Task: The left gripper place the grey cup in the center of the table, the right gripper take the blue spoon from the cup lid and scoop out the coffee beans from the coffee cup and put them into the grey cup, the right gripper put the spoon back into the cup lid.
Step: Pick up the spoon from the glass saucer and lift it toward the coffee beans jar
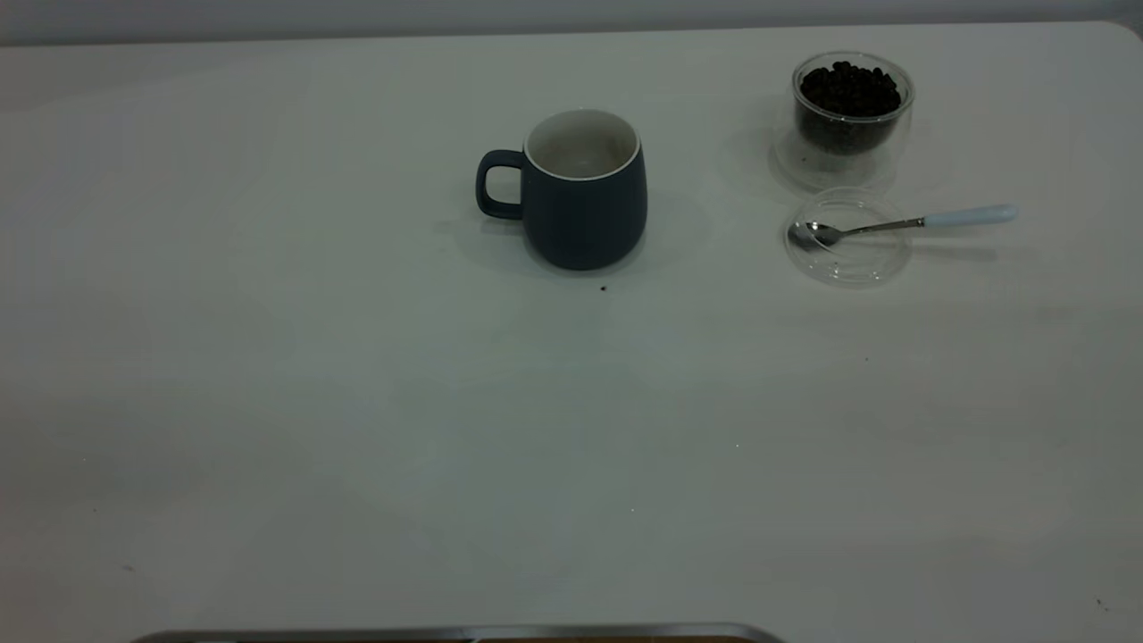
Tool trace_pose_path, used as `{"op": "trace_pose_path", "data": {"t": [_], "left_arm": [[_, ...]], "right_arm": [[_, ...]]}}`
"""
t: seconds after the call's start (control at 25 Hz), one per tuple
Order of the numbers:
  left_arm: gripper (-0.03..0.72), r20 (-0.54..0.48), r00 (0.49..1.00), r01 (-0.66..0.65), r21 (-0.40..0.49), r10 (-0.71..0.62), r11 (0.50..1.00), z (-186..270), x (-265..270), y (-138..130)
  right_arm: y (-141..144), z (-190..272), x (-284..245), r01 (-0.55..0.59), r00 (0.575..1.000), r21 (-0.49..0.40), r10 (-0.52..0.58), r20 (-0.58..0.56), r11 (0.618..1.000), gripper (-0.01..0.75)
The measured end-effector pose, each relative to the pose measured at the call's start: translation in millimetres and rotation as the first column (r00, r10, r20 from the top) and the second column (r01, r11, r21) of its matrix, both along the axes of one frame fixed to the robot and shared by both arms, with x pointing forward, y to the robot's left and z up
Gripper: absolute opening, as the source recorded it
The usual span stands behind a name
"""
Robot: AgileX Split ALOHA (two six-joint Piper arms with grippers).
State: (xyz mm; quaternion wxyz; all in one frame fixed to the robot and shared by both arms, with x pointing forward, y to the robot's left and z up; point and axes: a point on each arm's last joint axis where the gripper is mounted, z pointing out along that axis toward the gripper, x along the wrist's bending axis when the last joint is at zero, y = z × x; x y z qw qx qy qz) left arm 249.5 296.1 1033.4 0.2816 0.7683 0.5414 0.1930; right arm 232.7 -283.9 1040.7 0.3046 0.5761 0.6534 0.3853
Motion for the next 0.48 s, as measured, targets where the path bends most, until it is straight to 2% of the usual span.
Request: {"op": "trace_pose_path", "data": {"t": [0.12, 0.32, 0.48], "left_arm": [[0.338, 0.04, 0.998, -0.041, -0.013, 0.042, 0.999, 0.4, -5.3, 2.1], [0.338, 0.074, 0.974, -0.214, -0.025, 0.215, 0.976, 0.4, -10.2, 3.6], [0.338, 0.165, 0.944, -0.28, -0.056, 0.285, 0.958, -0.5, -24.0, 4.2]], "right_arm": [[0.0, 0.0, 0.0, 0.0, 1.0, 0.0, 0.0, 0.0, 1.0, 0.478], [0.0, 0.0, 0.0, 0.0, 1.0, 0.0, 0.0, 0.0, 1.0, 0.478], [0.0, 0.0, 0.0, 0.0, 1.0, 0.0, 0.0, 0.0, 1.0, 0.478]]}}
